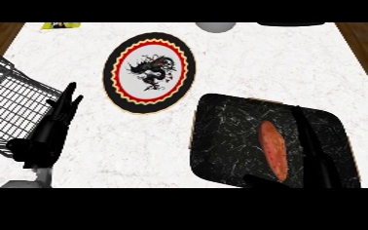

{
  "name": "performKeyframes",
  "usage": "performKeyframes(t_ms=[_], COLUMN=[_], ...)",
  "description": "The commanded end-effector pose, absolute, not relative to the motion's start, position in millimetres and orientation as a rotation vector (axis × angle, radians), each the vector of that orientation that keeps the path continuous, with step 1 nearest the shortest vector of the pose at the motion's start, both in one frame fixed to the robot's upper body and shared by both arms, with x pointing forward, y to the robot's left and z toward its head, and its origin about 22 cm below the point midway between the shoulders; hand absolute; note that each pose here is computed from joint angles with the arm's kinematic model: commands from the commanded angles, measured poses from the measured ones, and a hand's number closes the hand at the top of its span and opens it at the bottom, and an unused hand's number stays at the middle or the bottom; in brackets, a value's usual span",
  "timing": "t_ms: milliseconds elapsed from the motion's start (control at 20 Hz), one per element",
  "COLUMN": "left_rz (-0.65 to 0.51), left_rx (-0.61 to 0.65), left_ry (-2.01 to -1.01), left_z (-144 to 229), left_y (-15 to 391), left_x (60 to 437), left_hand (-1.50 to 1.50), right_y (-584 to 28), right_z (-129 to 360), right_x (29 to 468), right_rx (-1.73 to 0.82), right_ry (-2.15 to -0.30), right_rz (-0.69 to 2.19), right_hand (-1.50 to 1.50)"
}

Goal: Pick the sweet potato from the tray and place it in the plate

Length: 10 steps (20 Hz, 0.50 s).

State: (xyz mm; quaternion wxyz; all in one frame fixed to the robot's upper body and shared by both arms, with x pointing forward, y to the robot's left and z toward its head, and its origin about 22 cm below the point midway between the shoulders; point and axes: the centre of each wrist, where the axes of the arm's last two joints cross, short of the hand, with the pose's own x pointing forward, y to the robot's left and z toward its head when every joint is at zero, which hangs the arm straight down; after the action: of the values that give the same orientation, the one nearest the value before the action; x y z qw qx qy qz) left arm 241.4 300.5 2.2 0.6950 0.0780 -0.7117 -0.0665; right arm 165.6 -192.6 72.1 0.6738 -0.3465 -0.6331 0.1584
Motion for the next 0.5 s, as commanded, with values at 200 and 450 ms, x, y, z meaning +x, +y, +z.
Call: performKeyframes(t_ms=[200, 450], left_rz=[-0.155, -0.146], left_rx=[0.162, 0.145], left_ry=[-1.525, -1.515], left_z=[-7, -20], left_y=[307, 299], left_x=[249, 241], left_hand=[0.00, 0.00], right_y=[-199, -196], right_z=[118, 128], right_x=[160, 165], right_rx=[-0.792, -0.783], right_ry=[-1.108, -0.994], right_rz=[0.562, 0.583], right_hand=[-1.50, -1.50])
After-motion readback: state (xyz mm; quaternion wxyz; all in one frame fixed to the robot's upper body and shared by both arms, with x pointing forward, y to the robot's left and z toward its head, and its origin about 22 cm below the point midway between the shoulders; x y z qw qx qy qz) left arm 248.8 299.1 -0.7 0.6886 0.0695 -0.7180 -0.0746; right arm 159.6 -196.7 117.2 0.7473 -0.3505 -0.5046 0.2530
